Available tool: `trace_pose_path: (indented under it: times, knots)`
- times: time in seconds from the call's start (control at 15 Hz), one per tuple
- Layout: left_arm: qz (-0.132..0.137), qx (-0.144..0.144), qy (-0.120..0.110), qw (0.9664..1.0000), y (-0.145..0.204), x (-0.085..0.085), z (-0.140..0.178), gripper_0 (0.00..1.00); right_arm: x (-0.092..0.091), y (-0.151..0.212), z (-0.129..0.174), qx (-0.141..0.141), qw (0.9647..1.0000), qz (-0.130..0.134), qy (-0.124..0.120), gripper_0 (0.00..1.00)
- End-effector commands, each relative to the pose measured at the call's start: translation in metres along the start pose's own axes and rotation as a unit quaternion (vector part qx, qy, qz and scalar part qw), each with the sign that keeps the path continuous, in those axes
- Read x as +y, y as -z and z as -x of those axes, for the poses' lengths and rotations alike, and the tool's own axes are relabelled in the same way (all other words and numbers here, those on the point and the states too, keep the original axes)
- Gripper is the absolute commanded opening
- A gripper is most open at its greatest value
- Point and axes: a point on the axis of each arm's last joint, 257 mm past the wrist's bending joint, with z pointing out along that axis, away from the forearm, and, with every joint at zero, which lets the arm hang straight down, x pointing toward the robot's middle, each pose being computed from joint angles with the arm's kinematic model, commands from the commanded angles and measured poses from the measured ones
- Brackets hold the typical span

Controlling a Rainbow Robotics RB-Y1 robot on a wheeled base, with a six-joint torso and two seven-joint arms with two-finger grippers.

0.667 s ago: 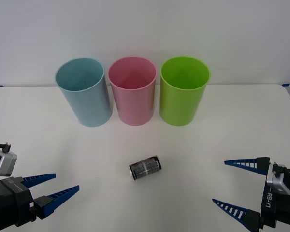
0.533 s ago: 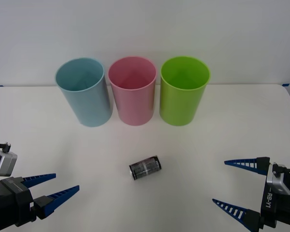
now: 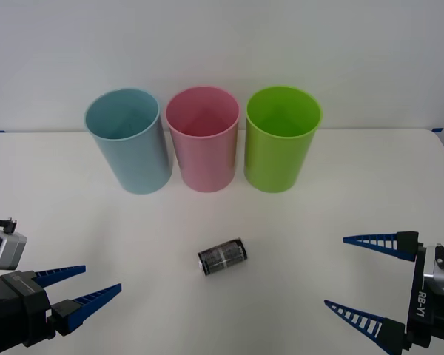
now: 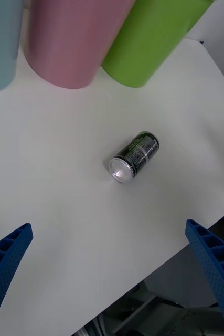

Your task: Put cans in the blue bin and PET bottles in the pink bin and trash in the green bin.

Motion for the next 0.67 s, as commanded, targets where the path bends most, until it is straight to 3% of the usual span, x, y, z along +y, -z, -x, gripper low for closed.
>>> trace_pose_path:
  times: [0.07,0.2,0.47,0.6,0.67]
  knots:
    - [0.0,0.0,0.0,1.0,0.0,0.0,0.0,1.0,-0.006,0.006,0.025,0.017,0.9973,0.004,0.072,0.96]
    - [0.0,0.0,0.0,1.0,0.0,0.0,0.0,1.0,-0.007,0.007,0.036,0.031,0.9932,0.017,0.112,0.96]
    - [0.0,0.0,0.0,1.0,0.0,0.0,0.0,1.0,-0.012,-0.009,0.043,0.067,0.9795,0.057,0.182,0.96]
    - [0.0,0.0,0.0,1.0,0.0,0.0,0.0,1.0,-0.011,-0.026,0.043,0.082,0.9758,0.072,0.19,0.96]
    - [0.0,0.0,0.0,1.0,0.0,0.0,0.0,1.0,-0.012,-0.039,0.042,0.091,0.9708,0.078,0.207,0.96]
